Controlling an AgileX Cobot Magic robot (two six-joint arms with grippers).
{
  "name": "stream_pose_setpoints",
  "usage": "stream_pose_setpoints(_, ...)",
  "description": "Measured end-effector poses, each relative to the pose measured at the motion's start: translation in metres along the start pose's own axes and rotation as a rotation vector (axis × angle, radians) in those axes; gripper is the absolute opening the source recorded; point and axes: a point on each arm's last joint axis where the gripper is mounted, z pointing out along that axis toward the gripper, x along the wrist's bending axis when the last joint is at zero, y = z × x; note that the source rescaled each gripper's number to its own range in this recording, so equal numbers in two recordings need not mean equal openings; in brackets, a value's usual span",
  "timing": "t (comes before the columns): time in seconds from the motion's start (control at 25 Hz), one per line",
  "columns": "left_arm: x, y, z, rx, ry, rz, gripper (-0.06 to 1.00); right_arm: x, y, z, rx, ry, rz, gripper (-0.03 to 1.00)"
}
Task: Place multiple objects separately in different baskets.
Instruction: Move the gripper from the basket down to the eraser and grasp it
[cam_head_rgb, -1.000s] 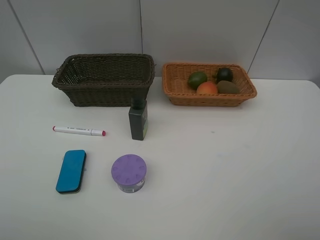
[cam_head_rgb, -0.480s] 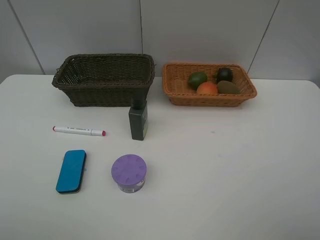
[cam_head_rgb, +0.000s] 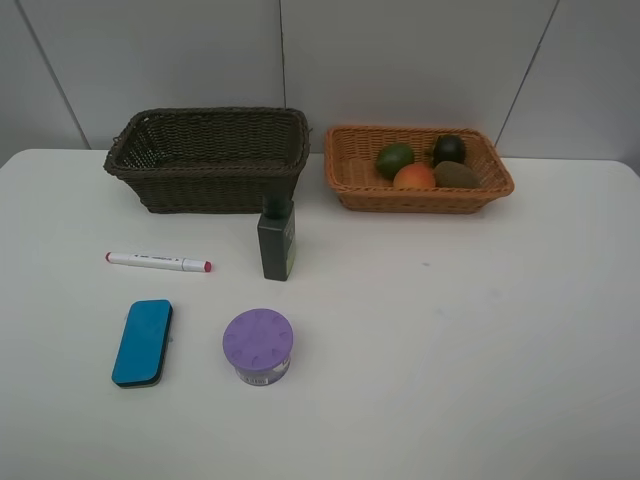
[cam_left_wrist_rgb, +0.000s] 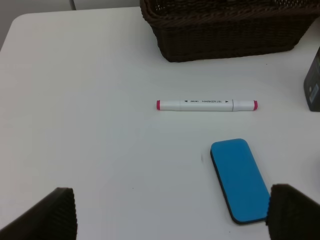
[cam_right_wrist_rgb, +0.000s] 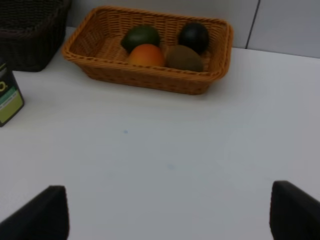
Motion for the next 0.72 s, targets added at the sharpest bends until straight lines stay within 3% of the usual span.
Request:
stream_pose_setpoints(0.48,0.0000,0.0000,0.0000,0.000,0.000,0.000,1.00,0.0011,0.0002,0.0002,0.004,-0.125,0.086,0.91)
stream_pose_setpoints(0.72,0.0000,0.0000,0.0000,0.000,0.000,0.000,1.00,0.0012,0.0002,0.0003,0.005,-0.141,0.095,0.91)
